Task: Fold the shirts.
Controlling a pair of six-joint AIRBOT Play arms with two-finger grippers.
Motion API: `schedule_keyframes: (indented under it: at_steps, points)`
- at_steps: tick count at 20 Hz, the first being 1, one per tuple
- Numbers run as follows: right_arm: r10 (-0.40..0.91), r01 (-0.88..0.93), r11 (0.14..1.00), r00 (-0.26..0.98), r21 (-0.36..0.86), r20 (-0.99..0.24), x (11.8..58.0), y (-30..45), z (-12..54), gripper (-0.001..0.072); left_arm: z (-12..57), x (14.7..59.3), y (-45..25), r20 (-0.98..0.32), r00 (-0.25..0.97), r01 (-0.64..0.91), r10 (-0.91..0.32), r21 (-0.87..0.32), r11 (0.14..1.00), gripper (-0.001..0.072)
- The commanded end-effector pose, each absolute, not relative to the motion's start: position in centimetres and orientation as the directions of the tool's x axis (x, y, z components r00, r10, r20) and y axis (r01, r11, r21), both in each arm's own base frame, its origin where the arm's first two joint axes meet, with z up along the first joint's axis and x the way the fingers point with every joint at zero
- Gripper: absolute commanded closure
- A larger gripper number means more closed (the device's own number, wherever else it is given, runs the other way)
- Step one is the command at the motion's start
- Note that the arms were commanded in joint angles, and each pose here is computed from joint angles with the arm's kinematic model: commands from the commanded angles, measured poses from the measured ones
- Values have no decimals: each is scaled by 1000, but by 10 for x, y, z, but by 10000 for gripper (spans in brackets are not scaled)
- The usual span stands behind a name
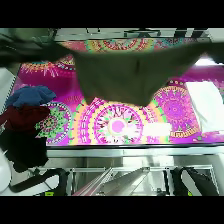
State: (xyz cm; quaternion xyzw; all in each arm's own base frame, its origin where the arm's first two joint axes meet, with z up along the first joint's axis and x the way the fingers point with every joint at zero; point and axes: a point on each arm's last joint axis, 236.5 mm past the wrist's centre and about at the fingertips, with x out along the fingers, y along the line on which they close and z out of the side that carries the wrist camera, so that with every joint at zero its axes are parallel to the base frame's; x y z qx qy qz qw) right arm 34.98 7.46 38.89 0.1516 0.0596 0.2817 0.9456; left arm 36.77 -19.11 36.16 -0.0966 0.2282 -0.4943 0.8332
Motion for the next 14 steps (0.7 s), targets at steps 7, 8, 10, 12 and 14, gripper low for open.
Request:
schedule_keyframes:
  at_steps: [7,8,10,12,14]
  points:
    - [500,-511,859,848,22,177,270,84,514,697,466,303,-140,-86,670,731,-737,-93,676,687]
    - [540,-548,833,835,71,109,289,85,492,697,451,317,-141,-111,655,736,-748,-129,664,687]
    - [607,-596,782,794,184,-10,333,87,442,697,412,348,-152,-178,591,760,-787,-202,617,686]
    - [623,-580,777,765,245,-164,380,90,373,697,361,388,-165,-240,519,764,-820,-300,572,686]
    - [597,-525,801,736,288,-320,425,89,294,696,295,432,-176,-314,455,736,-833,-394,551,686]
